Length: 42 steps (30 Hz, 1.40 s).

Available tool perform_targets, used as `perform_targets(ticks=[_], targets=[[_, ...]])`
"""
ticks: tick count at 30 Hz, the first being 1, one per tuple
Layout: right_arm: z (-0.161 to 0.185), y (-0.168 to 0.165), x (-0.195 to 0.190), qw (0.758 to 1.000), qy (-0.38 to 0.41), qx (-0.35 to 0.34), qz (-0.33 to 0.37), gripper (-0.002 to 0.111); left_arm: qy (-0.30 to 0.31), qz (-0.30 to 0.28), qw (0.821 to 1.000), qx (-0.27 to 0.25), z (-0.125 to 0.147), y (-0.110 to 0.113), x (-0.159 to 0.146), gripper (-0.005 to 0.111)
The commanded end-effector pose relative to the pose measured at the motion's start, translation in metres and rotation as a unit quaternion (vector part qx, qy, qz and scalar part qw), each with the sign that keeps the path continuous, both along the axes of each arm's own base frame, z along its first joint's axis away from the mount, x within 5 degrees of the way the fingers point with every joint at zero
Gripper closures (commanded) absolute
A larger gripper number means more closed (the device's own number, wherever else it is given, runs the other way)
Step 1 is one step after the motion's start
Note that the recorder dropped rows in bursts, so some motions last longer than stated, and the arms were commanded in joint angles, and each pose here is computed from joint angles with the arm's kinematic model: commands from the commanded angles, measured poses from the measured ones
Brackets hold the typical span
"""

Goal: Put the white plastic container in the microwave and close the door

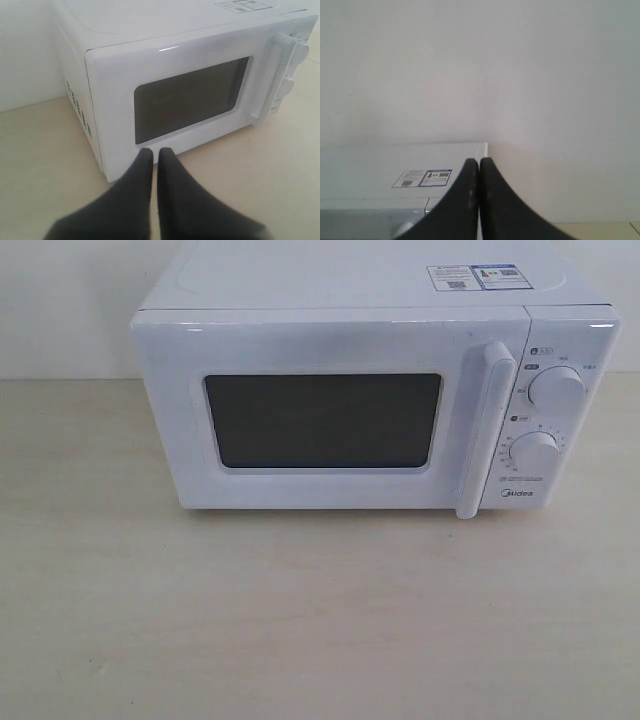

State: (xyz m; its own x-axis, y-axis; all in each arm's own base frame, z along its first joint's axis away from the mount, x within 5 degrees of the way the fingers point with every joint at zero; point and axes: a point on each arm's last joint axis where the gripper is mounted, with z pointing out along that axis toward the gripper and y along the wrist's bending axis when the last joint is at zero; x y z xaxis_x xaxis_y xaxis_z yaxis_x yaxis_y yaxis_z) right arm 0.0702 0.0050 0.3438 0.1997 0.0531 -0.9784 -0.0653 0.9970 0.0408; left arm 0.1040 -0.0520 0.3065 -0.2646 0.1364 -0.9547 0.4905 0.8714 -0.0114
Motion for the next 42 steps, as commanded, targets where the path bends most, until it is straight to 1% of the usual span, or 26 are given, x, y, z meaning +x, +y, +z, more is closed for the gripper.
perform_targets(ticks=[1,3,14,18,19,22,23,33,39,42], targets=[[-0.008,0.006,0.000,0.998,0.024,-0.063,0.018,0.108,0.002,-0.001,1.000,0.000,-0.002,0.000,-0.001,0.102],[-0.011,0.006,0.001,0.997,0.029,-0.076,0.018,0.108,0.002,-0.001,1.000,0.000,-0.002,0.000,-0.001,0.102],[-0.014,0.005,0.002,0.997,0.033,-0.075,0.012,0.108,0.002,-0.001,1.000,0.000,-0.002,0.000,-0.001,0.102],[-0.022,0.001,0.000,0.993,0.073,-0.094,-0.007,0.108,0.002,-0.001,1.000,0.000,-0.002,0.000,-0.001,0.102],[-0.023,-0.001,-0.002,0.993,0.083,-0.080,-0.019,0.108,0.002,-0.001,1.000,0.000,-0.002,0.000,-0.001,0.102],[-0.025,-0.008,-0.008,0.995,0.094,0.005,-0.046,0.108,0.002,-0.001,1.000,0.000,-0.002,0.000,-0.001,0.102],[-0.026,-0.009,-0.010,0.994,0.093,0.013,-0.051,0.108,0.002,-0.001,1.000,0.000,-0.002,0.000,-0.001,0.102],[-0.025,-0.007,-0.013,0.994,0.087,-0.045,-0.045,0.108,0.002,-0.001,1.000,0.000,-0.002,0.000,-0.001,0.102],[-0.026,-0.007,-0.013,0.994,0.091,-0.045,-0.044,0.108,0.002,-0.001,1.000,0.000,-0.002,0.000,-0.001,0.102],[-0.038,-0.007,-0.016,0.993,0.095,-0.050,-0.044,0.108,0.002,-0.001,1.000,0.000,-0.002,0.000,-0.001,0.102]])
